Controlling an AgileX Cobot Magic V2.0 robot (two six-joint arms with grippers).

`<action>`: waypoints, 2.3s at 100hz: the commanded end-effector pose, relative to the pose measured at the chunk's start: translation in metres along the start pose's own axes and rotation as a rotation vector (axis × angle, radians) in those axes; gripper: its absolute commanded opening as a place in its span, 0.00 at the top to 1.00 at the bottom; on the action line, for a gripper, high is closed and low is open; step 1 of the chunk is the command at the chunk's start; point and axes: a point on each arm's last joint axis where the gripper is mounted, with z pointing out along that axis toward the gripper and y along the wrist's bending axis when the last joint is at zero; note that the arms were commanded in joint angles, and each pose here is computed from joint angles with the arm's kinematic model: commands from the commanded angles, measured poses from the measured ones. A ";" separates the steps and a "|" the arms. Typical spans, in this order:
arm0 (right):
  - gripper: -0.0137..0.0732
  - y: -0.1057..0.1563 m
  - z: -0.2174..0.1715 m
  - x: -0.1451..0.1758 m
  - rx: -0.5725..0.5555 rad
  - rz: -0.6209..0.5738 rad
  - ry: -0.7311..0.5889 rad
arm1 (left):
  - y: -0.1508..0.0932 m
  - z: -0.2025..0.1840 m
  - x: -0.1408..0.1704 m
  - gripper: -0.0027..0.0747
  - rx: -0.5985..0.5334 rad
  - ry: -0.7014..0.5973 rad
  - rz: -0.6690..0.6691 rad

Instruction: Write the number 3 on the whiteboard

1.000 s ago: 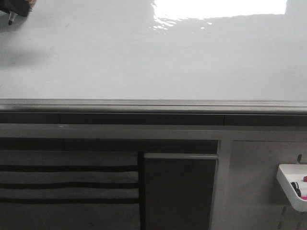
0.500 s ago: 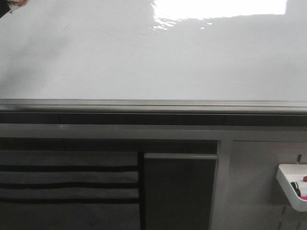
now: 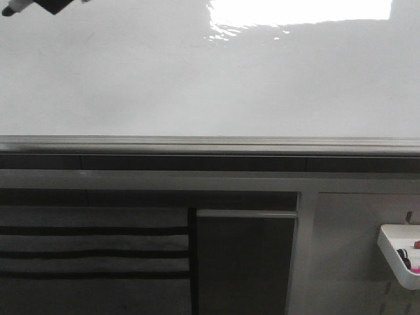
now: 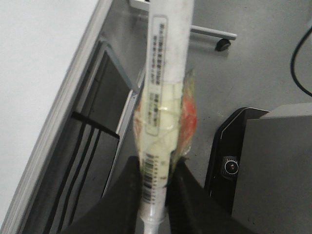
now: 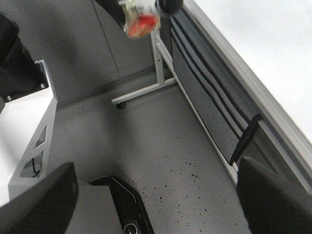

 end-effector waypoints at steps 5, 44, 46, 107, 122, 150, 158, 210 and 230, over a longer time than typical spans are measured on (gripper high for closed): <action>0.16 -0.008 0.009 -0.028 -0.023 -0.071 -0.044 | -0.012 -0.010 -0.017 0.99 0.003 -0.092 0.071; 0.33 -0.004 0.057 -0.082 -0.155 -0.300 0.032 | -0.014 -0.009 -0.019 0.99 0.007 -0.100 0.084; 0.34 -0.004 0.059 -0.084 -0.161 -0.304 0.030 | -0.014 -0.009 -0.019 0.99 0.007 -0.100 0.084; 0.65 -0.008 0.071 -0.092 -0.207 -0.305 0.061 | -0.014 -0.009 -0.019 0.99 0.006 -0.098 0.085; 0.72 -0.007 0.071 -0.091 -0.218 -0.305 0.070 | -0.014 -0.009 -0.019 0.99 0.005 -0.099 0.085; 0.84 -0.007 0.071 -0.091 -0.219 -0.304 0.068 | -0.014 -0.009 -0.019 0.97 0.005 -0.099 0.085; 0.84 -0.007 0.071 -0.091 -0.219 -0.304 0.068 | -0.014 -0.009 -0.019 0.89 0.003 -0.103 0.083; 0.84 -0.015 0.040 -0.091 0.045 -0.259 0.105 | -0.013 -0.056 -0.019 0.50 -0.281 -0.249 0.039; 0.84 -0.020 0.004 -0.076 0.208 -0.096 0.101 | -0.019 -0.074 0.006 0.50 -0.345 -0.268 -0.124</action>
